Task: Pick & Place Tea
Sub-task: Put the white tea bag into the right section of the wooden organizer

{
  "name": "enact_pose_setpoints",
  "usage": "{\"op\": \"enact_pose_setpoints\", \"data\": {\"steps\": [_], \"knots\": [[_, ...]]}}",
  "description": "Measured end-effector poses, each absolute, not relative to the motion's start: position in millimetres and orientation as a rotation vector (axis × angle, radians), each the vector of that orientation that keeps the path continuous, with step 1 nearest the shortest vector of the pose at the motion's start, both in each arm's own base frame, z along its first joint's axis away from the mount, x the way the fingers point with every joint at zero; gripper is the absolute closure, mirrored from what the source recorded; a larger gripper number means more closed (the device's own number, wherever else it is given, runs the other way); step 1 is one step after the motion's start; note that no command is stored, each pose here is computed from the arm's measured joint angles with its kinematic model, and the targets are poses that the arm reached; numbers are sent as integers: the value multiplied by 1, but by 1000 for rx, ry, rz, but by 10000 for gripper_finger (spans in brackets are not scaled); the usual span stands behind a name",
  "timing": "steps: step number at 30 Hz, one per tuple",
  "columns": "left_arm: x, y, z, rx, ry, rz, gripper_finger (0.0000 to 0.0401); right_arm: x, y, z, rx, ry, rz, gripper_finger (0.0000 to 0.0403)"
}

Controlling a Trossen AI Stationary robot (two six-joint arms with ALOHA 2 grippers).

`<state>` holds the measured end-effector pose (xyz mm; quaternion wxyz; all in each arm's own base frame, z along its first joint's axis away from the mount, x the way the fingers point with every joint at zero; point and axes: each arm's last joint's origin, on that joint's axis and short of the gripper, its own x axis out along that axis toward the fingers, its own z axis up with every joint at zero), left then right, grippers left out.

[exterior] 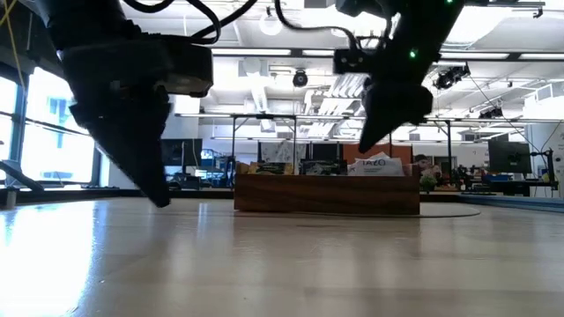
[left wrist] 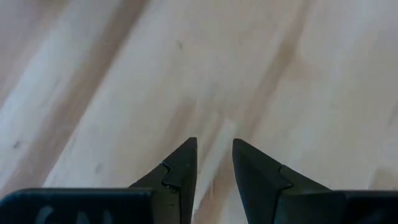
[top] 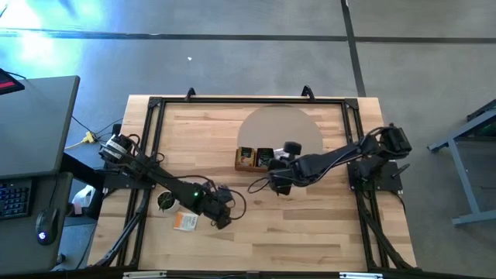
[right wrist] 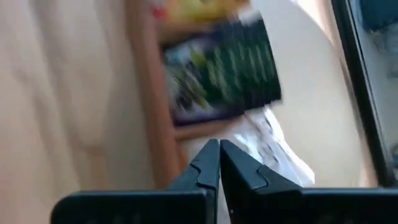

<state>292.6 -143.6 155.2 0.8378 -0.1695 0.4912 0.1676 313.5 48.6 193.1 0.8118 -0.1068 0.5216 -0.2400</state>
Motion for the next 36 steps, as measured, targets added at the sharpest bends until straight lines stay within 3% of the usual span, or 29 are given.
{"op": "enact_pose_setpoints", "data": {"steps": [9,16,20,27,36], "knots": [[279,-169,191,-289,1296,126,300,344,95,211,-49,742,-195,390],[236,-183,204,-170,1603,251,300,341,126,217,-124,646,-131,400],[219,-184,193,-132,1665,330,300,336,136,217,-150,639,-139,396],[213,-185,156,-207,1679,184,300,335,139,217,-161,633,-144,392],[233,-185,151,-314,1529,69,300,335,138,217,-170,619,-178,399]]}}
